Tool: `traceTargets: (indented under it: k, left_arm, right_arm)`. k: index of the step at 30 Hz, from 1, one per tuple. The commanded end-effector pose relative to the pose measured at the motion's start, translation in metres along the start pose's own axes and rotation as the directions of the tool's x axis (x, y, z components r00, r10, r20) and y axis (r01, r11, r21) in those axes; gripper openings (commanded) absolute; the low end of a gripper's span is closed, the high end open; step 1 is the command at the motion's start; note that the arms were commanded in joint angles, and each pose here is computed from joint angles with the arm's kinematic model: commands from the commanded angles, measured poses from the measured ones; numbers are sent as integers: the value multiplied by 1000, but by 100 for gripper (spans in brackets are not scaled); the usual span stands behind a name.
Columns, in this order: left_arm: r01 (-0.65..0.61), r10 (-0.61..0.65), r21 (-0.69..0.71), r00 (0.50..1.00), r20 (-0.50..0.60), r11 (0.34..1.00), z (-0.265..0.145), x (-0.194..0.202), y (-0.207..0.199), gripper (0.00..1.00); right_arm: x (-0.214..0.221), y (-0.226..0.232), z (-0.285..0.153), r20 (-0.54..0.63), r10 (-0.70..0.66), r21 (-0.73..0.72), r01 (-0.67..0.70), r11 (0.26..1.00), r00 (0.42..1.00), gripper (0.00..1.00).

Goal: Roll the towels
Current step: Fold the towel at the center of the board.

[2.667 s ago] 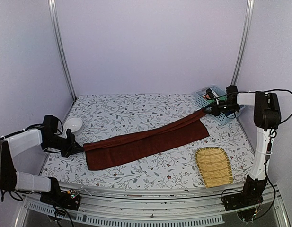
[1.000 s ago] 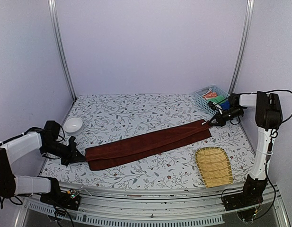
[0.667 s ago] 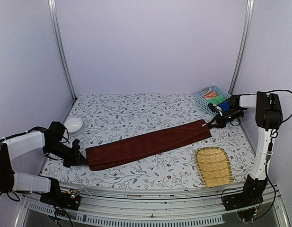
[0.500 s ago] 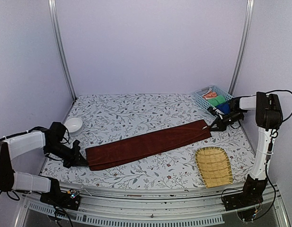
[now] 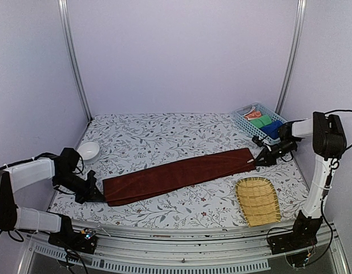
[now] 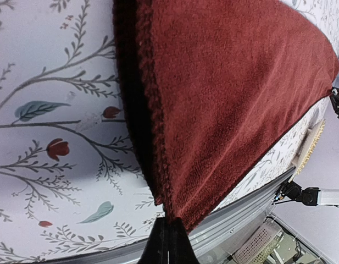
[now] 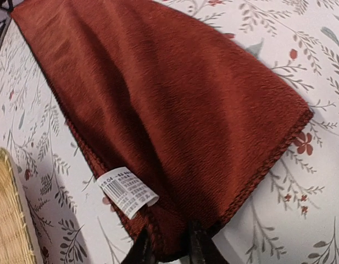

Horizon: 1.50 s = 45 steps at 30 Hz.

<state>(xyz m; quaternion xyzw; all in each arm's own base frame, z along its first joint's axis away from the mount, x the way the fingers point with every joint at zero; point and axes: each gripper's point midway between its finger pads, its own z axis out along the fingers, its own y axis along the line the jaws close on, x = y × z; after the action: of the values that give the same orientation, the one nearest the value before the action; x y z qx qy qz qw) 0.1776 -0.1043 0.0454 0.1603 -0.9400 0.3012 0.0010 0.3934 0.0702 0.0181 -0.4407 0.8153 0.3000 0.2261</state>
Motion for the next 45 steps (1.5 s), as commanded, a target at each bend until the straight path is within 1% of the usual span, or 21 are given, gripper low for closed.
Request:
traceTargets:
  k: [1, 2, 3, 4, 8, 10, 13, 15, 17, 18, 19, 20, 21, 23, 24, 26, 29, 33, 40, 45]
  left_arm:
    - [12, -13, -37, 1000, -12, 999, -1, 3, 5, 4]
    - [9, -9, -36, 1000, -9, 999, -1, 3, 4, 11]
    - [5, -5, -30, 1000, -10, 1000, -1, 3, 3, 15]
    - [0, -1, -27, 1000, -9, 1000, -2, 3, 2, 20]
    - [-20, 20, -29, 1000, 18, 999, -17, -1, -8, 38]
    - [-54, 57, -60, 997, 54, 997, -34, -9, -16, 40]
    - [-107, 118, -68, 976, 184, 992, -59, -39, -38, 40]
    - [-143, 149, -44, 954, 259, 989, -65, -62, -53, 37]
    - [-171, 169, -21, 937, 305, 985, -63, -79, -67, 32]
    - [-189, 181, -11, 926, 331, 982, -60, -87, -74, 25]
    - [-205, 198, -16, 915, 353, 979, -57, -94, -80, 21]
    - [-225, 219, -26, 903, 371, 974, -53, -100, -86, 18]
    - [-245, 241, -38, 894, 377, 969, -48, -104, -91, 15]
    - [-253, 256, -56, 896, 363, 966, -34, -110, -95, 9]
    - [-257, 262, -59, 902, 344, 965, -25, -111, -97, 7]
    - [-256, 271, -90, 911, 310, 962, -8, -110, -96, 3]
    - [-229, 268, -164, 918, 292, 960, 5, -113, -81, 0]
    - [-185, 255, -253, 927, 276, 949, 17, -114, -53, 0]
    - [-139, 206, -290, 955, 214, 947, 40, -94, -17, 0]
    - [-87, 159, -324, 966, 205, 942, 45, -87, 4, 0]
  right_arm:
    - [1, 26, -22, -21, -138, 73, 139, 988, 990, 31]
    - [6, 32, -22, -31, -156, 85, 158, 984, 987, 43]
    - [13, 38, -21, -43, -165, 95, 169, 981, 985, 48]
    - [15, 40, -23, -54, -174, 107, 179, 978, 983, 50]
    - [10, 44, -35, -80, -176, 120, 185, 975, 981, 52]
    - [-4, 44, -46, -65, -187, 133, 194, 972, 980, 53]
    - [-41, 29, -66, -11, -211, 211, 208, 955, 978, 54]
    - [-61, 10, -69, 1, -139, 273, 133, 953, 990, 53]
    - [-73, 1, -54, -31, -86, 289, 91, 953, 996, 50]
    - [-75, -5, -43, -58, -71, 299, 85, 951, 996, 48]
    - [-78, -11, -34, -75, -41, 314, 63, 947, 996, 46]
    - [-81, -16, -26, -78, -2, 322, 27, 946, 997, 44]
    - [-88, -22, -22, -76, 7, 331, 18, 943, 997, 39]
    - [-95, -30, -12, -66, 49, 345, -23, 938, 997, 35]
    - [-98, -32, -8, -59, 80, 350, -54, 935, 995, 33]
    - [-101, -36, -1, -61, 100, 358, -72, 931, 993, 31]
    - [-100, -45, 10, -70, 129, 382, -93, 919, 989, 30]
    - [-87, -53, 32, -133, 175, 386, -111, 916, 975, 29]
    - [-68, -62, 55, -210, 188, 413, -87, 906, 960, 28]
    - [-62, -84, 64, -239, 209, 478, -73, 875, 948, 28]
